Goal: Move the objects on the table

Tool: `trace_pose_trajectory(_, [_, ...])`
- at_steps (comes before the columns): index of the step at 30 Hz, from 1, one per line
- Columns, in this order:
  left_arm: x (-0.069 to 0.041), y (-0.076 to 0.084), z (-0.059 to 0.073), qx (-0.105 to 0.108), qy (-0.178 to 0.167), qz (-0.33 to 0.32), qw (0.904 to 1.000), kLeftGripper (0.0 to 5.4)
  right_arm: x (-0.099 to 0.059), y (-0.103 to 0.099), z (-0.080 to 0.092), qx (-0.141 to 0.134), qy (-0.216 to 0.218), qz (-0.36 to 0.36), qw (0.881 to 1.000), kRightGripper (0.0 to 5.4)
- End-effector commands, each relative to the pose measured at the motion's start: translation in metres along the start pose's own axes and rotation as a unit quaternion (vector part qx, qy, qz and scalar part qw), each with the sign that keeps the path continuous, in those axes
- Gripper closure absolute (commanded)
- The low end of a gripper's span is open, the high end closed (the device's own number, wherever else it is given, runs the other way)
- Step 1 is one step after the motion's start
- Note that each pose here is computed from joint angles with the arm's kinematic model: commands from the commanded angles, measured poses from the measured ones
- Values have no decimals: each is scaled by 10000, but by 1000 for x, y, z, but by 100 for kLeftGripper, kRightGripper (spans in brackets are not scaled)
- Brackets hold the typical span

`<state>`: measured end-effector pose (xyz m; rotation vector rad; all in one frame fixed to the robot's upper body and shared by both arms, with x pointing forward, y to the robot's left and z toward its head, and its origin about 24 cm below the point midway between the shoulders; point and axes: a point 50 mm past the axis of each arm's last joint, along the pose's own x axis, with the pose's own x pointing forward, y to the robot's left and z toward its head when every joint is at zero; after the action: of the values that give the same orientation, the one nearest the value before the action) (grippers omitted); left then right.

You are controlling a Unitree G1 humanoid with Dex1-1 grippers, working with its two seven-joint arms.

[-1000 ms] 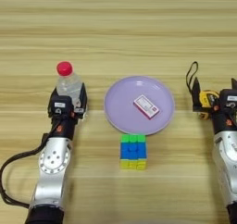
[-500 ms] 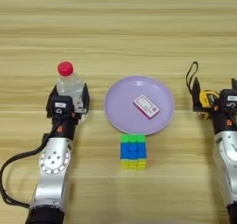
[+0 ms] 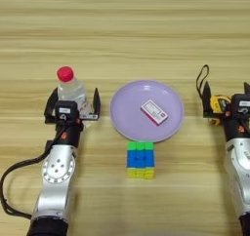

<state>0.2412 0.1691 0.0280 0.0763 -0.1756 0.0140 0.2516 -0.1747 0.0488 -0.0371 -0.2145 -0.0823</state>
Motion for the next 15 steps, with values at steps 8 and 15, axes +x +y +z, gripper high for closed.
trace_pose_trajectory(8, [-6, 1, 0, 16, 62, 3, 10000, 3, 1, -3, 4, -46, -70, 7, 10000, 0])
trace_pose_trajectory(15, [-14, 2, 0, -15, 132, -4, 9999, 3, 3, -4, 7, -85, -143, 96, 9998, 0])
